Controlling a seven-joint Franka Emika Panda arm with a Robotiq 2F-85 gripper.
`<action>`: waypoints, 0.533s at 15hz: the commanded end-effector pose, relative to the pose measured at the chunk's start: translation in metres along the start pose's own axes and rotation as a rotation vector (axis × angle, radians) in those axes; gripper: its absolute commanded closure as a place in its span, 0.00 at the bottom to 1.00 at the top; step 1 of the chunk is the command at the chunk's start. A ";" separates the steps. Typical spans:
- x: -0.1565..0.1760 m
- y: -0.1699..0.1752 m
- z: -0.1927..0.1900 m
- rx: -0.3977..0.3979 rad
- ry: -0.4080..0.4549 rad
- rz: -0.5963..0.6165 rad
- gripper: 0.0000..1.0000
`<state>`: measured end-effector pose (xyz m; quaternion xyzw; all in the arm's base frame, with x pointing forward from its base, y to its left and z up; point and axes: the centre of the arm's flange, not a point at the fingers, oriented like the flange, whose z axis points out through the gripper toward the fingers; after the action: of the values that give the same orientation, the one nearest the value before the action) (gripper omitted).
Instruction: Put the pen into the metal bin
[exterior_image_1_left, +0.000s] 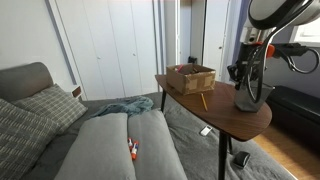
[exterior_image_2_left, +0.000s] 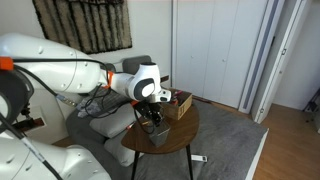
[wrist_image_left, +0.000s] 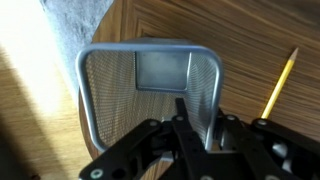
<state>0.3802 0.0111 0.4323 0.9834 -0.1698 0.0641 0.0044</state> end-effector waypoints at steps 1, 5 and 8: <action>0.009 -0.020 -0.023 -0.072 0.027 -0.015 0.43; 0.004 -0.044 -0.051 -0.118 0.059 -0.042 0.14; 0.000 -0.074 -0.062 -0.063 0.082 -0.019 0.00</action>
<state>0.3924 0.0542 0.4810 0.9830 -0.1511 0.0911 0.0504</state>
